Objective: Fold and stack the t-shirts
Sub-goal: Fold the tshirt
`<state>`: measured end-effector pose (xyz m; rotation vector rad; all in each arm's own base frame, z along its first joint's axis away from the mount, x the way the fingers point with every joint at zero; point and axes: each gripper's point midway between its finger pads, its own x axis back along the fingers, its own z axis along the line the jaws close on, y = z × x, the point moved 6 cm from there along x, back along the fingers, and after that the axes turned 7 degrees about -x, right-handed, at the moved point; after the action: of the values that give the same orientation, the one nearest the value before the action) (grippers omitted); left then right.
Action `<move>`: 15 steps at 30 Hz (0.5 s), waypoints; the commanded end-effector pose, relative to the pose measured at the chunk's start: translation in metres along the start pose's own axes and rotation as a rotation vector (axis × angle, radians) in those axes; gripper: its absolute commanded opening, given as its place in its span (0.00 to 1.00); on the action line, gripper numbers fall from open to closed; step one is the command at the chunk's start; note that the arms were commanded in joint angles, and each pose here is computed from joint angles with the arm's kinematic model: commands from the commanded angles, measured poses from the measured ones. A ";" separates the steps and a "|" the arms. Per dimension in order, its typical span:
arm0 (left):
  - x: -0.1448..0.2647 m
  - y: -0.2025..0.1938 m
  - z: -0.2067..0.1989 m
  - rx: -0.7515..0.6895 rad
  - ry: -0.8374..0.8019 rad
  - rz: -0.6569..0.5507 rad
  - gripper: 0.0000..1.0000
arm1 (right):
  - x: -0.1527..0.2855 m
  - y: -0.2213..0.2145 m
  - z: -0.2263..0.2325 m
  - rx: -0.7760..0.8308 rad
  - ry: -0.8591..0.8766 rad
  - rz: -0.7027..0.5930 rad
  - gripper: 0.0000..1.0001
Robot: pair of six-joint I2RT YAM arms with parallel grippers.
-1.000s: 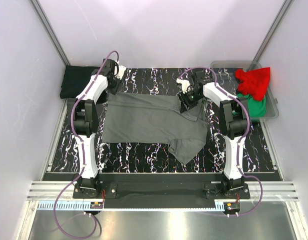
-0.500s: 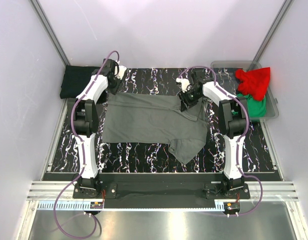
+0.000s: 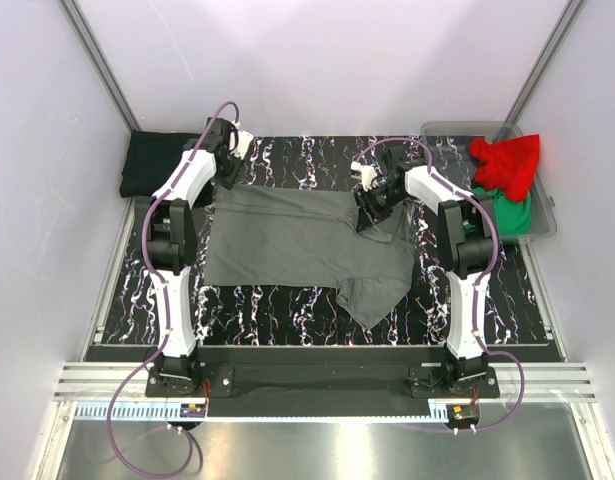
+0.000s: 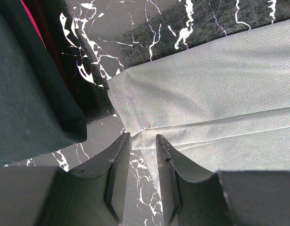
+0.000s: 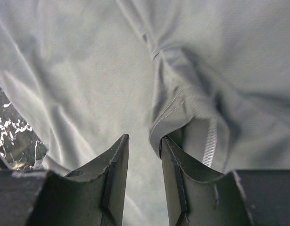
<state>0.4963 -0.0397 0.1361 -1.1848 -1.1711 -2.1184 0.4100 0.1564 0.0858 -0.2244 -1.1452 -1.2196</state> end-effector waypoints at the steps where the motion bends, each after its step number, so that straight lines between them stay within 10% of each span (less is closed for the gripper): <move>1: 0.030 0.020 0.011 -0.009 0.055 -0.091 0.34 | 0.023 0.007 0.029 0.038 0.026 -0.039 0.40; 15: 0.034 0.019 0.009 -0.005 0.045 -0.097 0.34 | -0.008 -0.006 0.090 0.238 -0.046 0.040 0.40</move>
<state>0.4938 -0.0400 0.1409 -1.1793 -1.1762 -2.1252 0.3571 0.2128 0.0998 -0.1498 -1.2194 -1.0465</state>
